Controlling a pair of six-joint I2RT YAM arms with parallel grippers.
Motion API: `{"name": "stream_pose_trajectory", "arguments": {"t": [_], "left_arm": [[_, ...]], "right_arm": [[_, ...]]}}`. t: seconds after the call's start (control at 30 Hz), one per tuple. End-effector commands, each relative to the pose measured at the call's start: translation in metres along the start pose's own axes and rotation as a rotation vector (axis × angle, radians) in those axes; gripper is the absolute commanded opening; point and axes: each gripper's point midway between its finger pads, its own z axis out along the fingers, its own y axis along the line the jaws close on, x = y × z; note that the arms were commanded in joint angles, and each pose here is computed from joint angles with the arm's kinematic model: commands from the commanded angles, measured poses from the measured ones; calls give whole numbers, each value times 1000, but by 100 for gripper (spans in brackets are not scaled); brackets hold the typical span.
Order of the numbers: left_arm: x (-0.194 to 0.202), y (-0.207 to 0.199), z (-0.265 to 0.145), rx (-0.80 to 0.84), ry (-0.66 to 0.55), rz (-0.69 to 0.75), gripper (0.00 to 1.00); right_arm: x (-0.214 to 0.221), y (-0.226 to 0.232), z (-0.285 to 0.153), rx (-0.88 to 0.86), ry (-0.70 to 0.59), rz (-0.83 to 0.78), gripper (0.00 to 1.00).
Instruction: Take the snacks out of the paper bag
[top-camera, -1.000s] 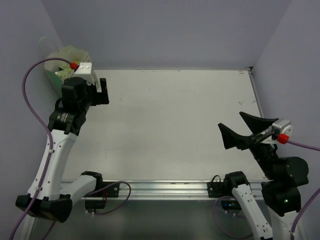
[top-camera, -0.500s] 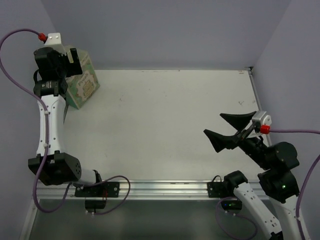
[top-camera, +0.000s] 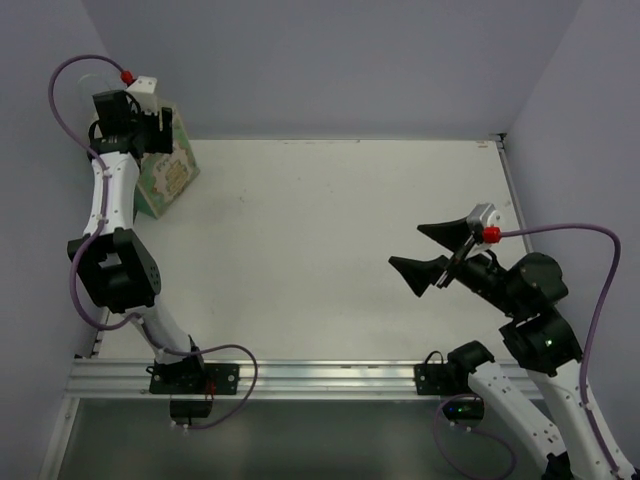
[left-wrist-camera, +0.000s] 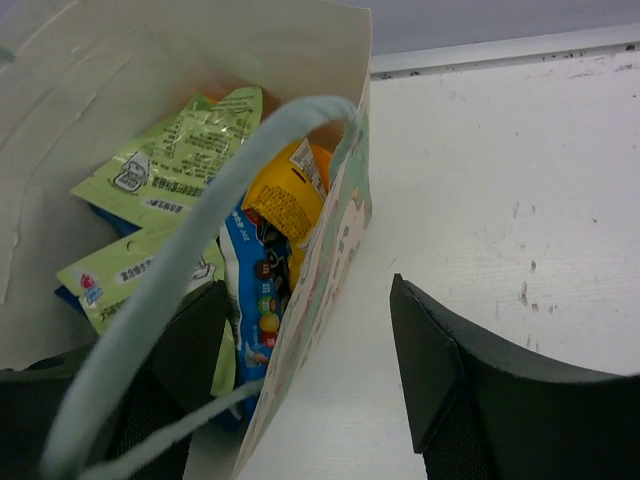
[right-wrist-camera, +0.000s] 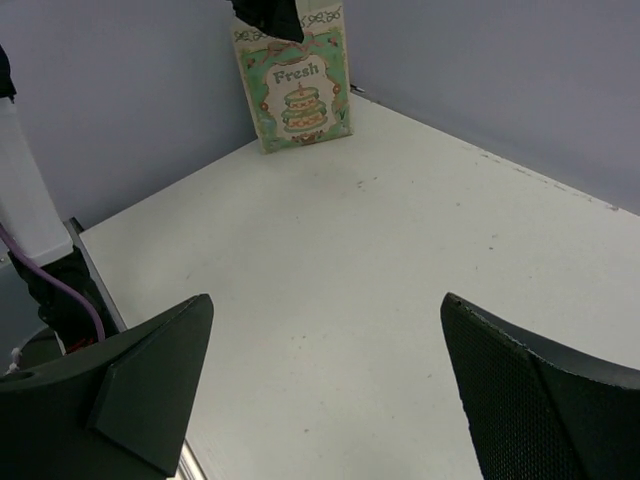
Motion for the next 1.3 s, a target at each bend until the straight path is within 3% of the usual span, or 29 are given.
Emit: {"name": "stream_pose_trajectory", "arguments": {"t": [0.0, 0.07, 0.37, 0.47, 0.6, 0.7, 0.8, 1.2, 1.27], "left_arm": [[-25, -1, 4, 49, -65, 48, 71], [-30, -2, 6, 54, -86, 49, 67], [-29, -18, 0, 129, -100, 38, 12], [-39, -33, -11, 184, -134, 31, 0], [-50, -63, -31, 207, -161, 74, 0], [-52, -116, -46, 274, -154, 108, 0], [-53, -143, -70, 319, -160, 62, 3], [13, -307, -180, 651, -42, -39, 2], [17, -319, -196, 660, -36, -55, 2]], "right_arm": [[-12, 7, 2, -41, -15, -36, 99], [-12, 5, 3, -32, -15, -37, 99], [-10, 7, 12, -62, 12, -18, 99], [-9, 8, 11, -68, 13, -18, 99], [-11, 9, 5, -63, -3, -31, 99], [-16, 8, 1, -42, -23, -51, 99], [-19, 8, -3, -36, -38, -70, 99], [-24, 7, -7, -16, -58, -82, 99], [-25, 6, -6, -11, -59, -83, 99]]}}
